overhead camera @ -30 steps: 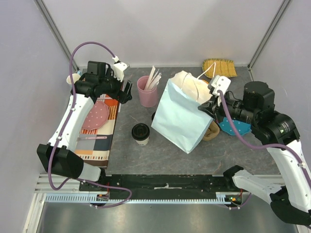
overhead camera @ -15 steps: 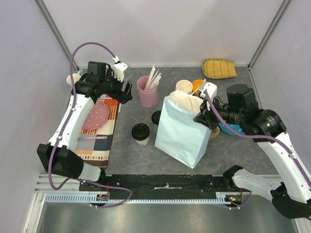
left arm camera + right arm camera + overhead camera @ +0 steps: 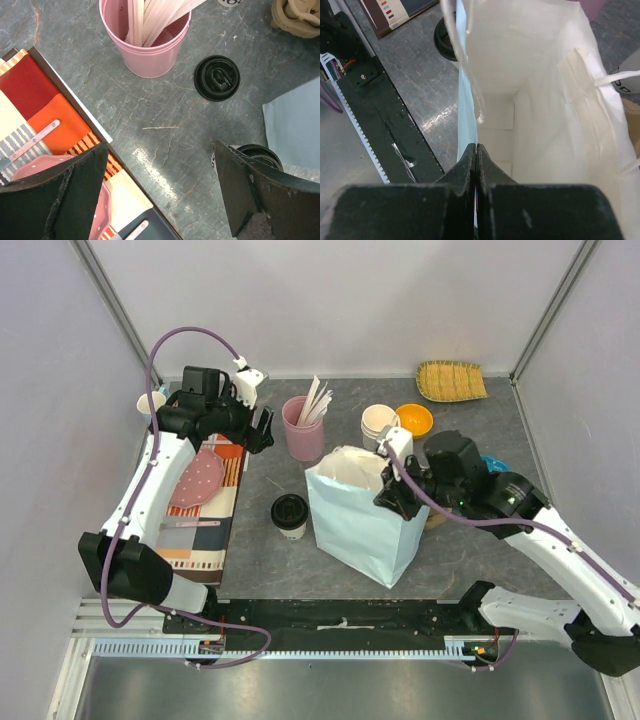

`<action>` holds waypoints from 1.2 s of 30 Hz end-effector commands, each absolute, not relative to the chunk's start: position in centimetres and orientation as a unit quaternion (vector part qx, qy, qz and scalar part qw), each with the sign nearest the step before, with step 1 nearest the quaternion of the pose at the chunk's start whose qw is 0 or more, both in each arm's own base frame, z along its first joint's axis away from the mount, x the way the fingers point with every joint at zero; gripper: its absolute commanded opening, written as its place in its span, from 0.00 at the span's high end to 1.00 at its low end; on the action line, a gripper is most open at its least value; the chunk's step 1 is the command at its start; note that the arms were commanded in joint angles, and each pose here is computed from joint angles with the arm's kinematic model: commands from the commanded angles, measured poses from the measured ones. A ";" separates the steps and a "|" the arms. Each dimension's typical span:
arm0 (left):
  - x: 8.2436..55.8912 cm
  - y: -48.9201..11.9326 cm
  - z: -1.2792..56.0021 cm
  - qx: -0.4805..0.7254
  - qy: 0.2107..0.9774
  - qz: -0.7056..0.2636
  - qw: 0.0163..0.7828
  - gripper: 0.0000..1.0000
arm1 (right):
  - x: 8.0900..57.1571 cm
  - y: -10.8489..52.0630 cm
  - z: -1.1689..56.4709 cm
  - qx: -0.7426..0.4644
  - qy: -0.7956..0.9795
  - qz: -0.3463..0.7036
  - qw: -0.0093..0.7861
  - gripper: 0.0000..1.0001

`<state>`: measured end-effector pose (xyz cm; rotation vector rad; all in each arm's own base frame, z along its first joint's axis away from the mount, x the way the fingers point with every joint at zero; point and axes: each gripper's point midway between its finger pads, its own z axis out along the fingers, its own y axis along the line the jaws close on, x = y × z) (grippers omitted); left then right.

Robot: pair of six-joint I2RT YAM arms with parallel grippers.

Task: Pack the takeout coffee

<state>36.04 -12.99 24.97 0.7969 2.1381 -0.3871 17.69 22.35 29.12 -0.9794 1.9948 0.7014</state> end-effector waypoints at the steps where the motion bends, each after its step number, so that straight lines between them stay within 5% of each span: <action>1: 36.7 -13.3 25.4 0.309 0.842 -0.160 0.413 0.07 | 18.7 24.1 29.5 -0.393 0.777 0.232 0.434 1.00; 15: 36.5 -13.1 25.6 0.313 0.840 -0.153 0.416 0.07 | 15.9 26.2 25.9 -0.435 0.770 0.222 0.411 1.00; 17: 36.5 -13.1 25.7 0.314 0.839 -0.153 0.417 0.07 | 15.4 26.2 25.3 -0.443 0.772 0.225 0.396 0.90; 18: 36.5 -13.1 25.7 0.314 0.839 -0.153 0.417 0.07 | 14.7 26.5 25.1 -0.455 0.767 0.239 0.385 0.71; 21: 36.5 -13.1 25.6 0.315 0.839 -0.155 0.416 0.07 | 14.0 26.7 24.8 -0.467 0.759 0.253 0.375 0.54; 29: 36.4 -13.1 25.7 0.317 0.838 -0.154 0.418 0.07 | 12.9 28.3 29.5 -0.479 0.723 0.308 0.392 0.31; 31: 36.4 -13.1 25.8 0.317 0.837 -0.154 0.418 0.07 | 12.8 28.6 32.1 -0.479 0.703 0.326 0.413 0.03; 36: 36.5 -12.9 26.1 0.318 0.837 -0.147 0.420 0.07 | 14.1 28.7 38.4 -0.440 0.661 0.342 0.503 0.02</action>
